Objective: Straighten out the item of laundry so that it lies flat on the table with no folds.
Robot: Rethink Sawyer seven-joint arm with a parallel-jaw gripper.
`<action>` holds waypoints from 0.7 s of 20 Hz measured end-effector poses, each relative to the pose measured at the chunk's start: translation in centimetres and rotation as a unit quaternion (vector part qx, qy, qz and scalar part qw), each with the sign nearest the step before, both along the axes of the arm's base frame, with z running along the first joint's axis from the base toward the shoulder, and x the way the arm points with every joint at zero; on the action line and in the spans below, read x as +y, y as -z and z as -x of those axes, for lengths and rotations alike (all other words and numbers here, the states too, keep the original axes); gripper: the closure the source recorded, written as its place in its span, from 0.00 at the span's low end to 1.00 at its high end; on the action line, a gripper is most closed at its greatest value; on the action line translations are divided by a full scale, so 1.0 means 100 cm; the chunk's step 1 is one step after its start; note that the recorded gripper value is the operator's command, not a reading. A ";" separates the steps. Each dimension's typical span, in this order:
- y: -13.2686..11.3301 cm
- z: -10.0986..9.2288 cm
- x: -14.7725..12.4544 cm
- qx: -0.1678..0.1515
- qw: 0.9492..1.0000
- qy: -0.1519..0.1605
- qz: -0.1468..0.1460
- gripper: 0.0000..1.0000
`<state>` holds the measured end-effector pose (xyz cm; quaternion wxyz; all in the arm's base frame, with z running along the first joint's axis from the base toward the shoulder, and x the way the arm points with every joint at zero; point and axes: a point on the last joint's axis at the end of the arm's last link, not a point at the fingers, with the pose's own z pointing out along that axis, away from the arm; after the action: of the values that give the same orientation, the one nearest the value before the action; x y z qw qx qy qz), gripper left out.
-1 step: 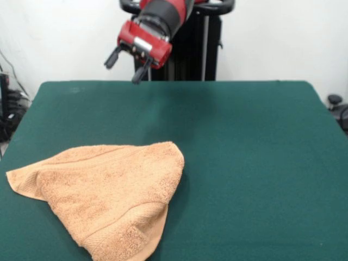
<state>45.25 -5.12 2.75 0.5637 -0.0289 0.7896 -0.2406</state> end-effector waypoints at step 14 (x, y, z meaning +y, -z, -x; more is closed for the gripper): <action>0.043 0.036 0.002 0.040 0.999 0.028 -0.014 0.00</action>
<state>41.60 -4.91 -1.57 0.5251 -0.0083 0.8151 -0.2443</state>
